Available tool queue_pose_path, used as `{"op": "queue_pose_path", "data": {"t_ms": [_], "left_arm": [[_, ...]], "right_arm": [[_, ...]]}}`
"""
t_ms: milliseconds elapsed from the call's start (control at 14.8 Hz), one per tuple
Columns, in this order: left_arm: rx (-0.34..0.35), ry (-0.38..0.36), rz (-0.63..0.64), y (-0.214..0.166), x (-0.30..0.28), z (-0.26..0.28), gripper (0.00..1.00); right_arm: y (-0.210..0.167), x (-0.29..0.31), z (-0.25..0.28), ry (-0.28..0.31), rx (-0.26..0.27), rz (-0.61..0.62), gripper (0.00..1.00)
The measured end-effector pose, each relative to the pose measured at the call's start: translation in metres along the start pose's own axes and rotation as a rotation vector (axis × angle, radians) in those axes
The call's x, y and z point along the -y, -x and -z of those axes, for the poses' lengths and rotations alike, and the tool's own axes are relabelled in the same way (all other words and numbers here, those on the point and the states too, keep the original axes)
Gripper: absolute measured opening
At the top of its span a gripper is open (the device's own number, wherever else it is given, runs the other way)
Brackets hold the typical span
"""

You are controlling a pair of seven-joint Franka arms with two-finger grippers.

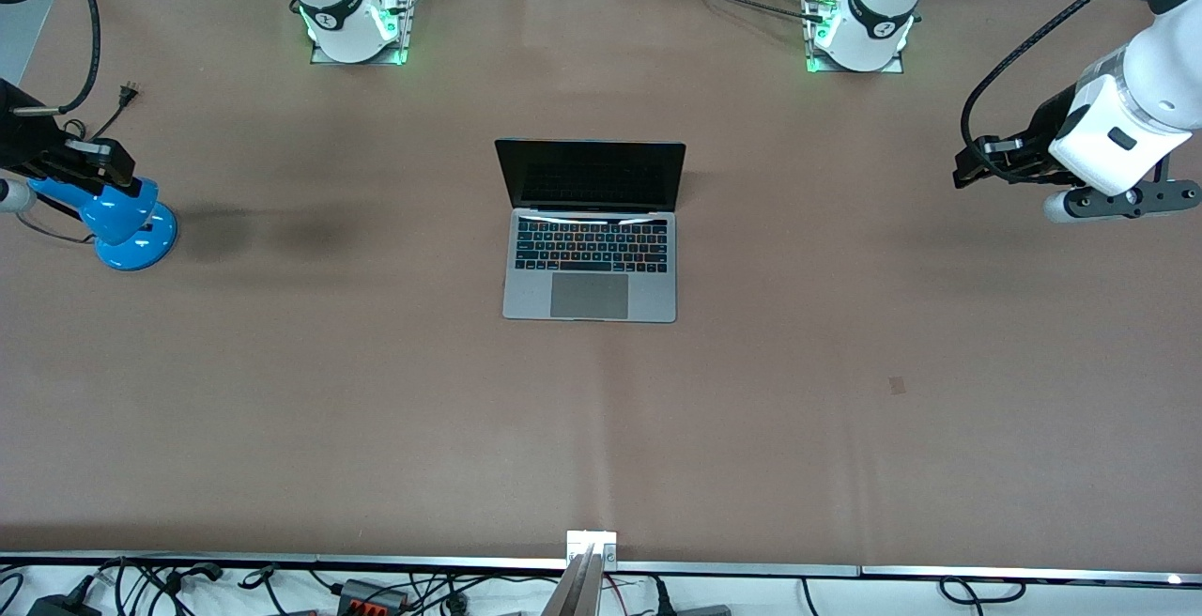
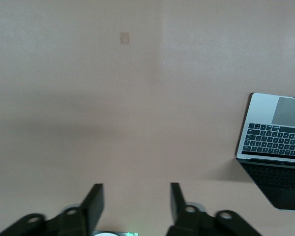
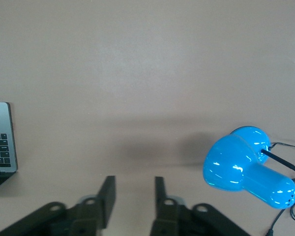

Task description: Close laptop with both arms from behind

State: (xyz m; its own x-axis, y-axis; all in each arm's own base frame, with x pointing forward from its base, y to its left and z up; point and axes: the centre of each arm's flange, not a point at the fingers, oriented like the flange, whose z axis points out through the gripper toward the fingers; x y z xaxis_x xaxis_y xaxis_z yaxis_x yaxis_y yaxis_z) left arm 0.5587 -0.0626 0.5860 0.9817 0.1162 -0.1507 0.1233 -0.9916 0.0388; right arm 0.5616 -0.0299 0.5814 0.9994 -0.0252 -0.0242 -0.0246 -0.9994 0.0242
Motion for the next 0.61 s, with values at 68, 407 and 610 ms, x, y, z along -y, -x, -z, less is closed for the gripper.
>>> {"op": "queue_pose_path", "data": {"t_ms": [68, 407, 610], "left_arm": [[0.004, -0.001, -0.008, 0.0, 0.0, 0.0, 0.45], [0.018, 0.018, -0.033, 0.002, -0.002, -0.001, 0.02], [0.023, 0.038, -0.035, 0.003, -0.005, -0.001, 0.02]], "right_arm": [[0.0, 0.0, -0.001, 0.0, 0.001, 0.001, 0.21], [-0.002, 0.015, -0.01, 0.0, 0.026, 0.029, 0.01], [0.003, 0.047, -0.026, 0.0, 0.114, 0.084, 0.01]]}}
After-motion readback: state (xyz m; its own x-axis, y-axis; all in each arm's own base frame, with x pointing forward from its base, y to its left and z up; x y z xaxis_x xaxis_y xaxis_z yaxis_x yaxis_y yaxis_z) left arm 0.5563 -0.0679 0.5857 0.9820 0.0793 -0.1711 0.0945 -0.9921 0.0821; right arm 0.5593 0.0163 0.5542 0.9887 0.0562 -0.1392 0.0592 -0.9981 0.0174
